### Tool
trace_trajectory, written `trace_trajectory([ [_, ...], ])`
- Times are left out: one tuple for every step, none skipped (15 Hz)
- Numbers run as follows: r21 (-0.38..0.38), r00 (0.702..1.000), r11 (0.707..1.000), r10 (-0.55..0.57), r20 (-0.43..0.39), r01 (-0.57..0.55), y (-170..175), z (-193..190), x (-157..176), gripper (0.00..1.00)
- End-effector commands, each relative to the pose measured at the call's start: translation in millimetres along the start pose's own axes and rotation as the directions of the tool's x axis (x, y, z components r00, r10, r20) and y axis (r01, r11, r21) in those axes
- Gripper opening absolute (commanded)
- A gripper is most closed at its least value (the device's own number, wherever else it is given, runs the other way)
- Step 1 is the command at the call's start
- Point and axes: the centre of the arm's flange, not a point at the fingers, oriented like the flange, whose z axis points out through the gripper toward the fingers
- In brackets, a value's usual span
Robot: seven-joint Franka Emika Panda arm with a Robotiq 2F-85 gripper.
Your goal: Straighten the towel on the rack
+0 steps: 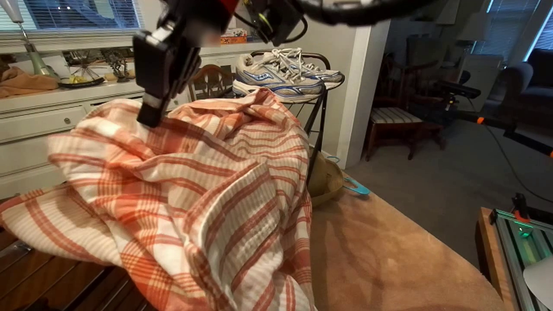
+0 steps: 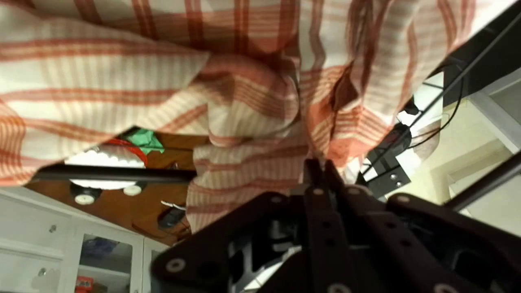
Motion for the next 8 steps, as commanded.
trace_trajectory([
  [0.001, 0.996, 0.998, -0.065, -0.062, 0.065, -18.1, -23.9, 36.7, 0.0],
  [-0.01, 0.993, 0.996, -0.087, -0.078, 0.086, -23.3, -30.4, 45.7, 0.0],
  [-0.016, 0.99, 0.994, -0.112, -0.084, 0.111, -30.2, -34.8, 54.9, 0.0],
  [-0.022, 0.987, 0.99, -0.138, -0.088, 0.136, -36.9, -38.0, 61.7, 0.0],
  [-0.031, 0.983, 0.987, -0.161, -0.088, 0.159, -43.4, -39.3, 67.4, 0.0],
  [-0.039, 0.979, 0.983, -0.185, -0.088, 0.182, -50.4, -38.2, 73.8, 0.0],
  [-0.043, 0.975, 0.978, -0.207, -0.083, 0.204, -56.6, -36.3, 78.5, 0.0],
  [-0.043, 0.971, 0.974, -0.226, -0.073, 0.224, -63.4, -32.2, 83.5, 0.0],
])
